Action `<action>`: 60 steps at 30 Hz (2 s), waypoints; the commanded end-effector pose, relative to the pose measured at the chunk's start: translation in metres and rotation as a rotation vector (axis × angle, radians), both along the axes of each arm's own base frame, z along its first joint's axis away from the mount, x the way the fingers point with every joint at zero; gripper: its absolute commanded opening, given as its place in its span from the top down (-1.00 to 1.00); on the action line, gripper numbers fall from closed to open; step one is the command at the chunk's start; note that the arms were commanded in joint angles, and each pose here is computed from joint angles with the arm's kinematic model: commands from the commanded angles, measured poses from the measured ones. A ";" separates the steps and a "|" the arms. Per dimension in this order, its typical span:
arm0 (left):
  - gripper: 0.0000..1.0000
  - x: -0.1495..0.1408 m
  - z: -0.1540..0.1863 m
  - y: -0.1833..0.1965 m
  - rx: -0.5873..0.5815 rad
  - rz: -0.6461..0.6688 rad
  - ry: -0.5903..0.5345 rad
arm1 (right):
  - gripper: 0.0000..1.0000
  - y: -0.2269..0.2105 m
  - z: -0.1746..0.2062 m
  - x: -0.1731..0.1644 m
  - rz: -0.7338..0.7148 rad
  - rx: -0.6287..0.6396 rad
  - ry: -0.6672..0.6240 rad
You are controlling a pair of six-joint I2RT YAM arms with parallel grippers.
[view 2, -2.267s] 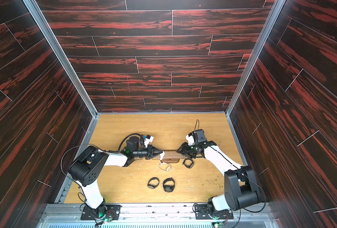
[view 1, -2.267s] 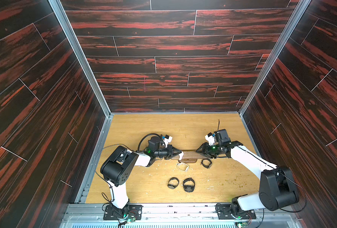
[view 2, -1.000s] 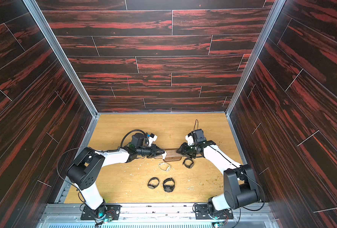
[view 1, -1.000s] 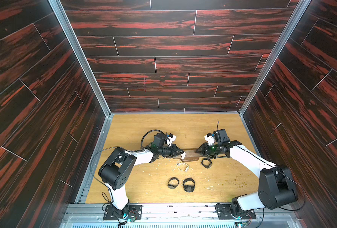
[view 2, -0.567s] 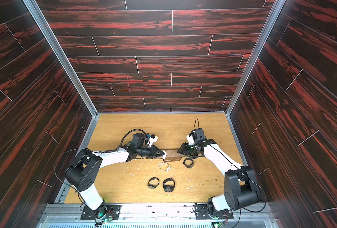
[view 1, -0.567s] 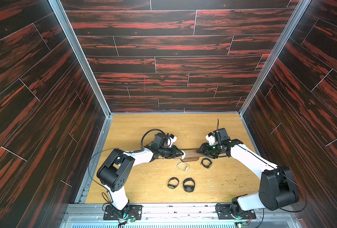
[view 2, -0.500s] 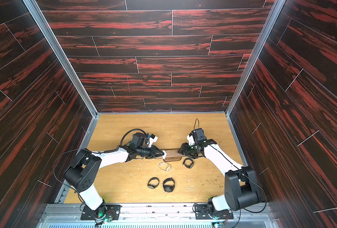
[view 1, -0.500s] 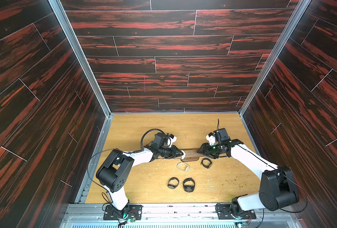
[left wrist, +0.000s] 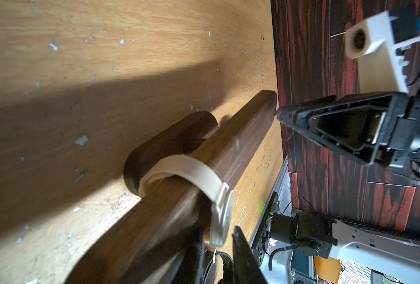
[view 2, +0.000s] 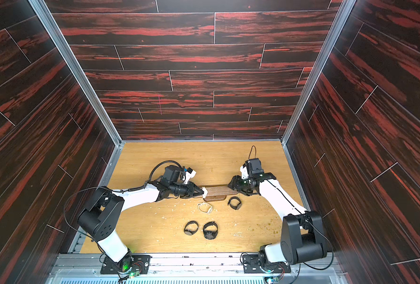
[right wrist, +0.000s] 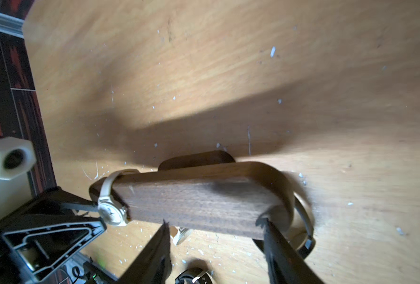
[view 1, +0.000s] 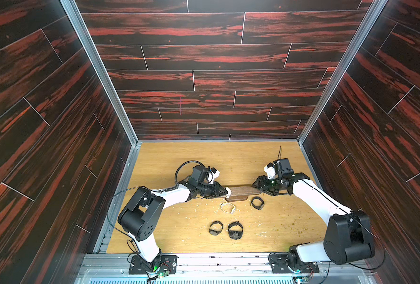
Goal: Place watch on stand
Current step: Place the watch on the stand.
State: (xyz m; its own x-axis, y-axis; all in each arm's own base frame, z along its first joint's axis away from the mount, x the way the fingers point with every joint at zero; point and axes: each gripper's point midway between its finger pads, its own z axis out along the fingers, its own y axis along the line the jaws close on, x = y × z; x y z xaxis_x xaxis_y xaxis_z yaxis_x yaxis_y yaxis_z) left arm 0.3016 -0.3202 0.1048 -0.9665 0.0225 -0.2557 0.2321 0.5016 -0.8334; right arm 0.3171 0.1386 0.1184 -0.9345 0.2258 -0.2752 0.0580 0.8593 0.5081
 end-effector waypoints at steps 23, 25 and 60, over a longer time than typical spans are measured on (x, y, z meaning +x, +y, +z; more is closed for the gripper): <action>0.62 0.000 0.006 0.005 0.028 0.015 -0.018 | -0.30 -0.004 -0.022 0.004 0.000 0.009 0.008; 0.62 0.001 0.005 0.004 0.028 0.017 -0.016 | -0.29 -0.002 -0.023 0.001 -0.002 0.028 0.015; 0.63 0.014 0.014 -0.005 -0.006 0.029 -0.016 | -0.22 0.027 -0.022 -0.024 0.072 0.004 0.052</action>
State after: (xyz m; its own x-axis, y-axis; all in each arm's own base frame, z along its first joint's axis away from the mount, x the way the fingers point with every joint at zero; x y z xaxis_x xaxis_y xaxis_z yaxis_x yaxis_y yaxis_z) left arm 0.3107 -0.3229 0.1088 -0.9685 0.0029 -0.2491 0.2150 0.5149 -0.8298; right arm 0.2969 0.1712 0.1056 -0.9515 0.1637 -0.2603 -0.0077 0.8337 0.5522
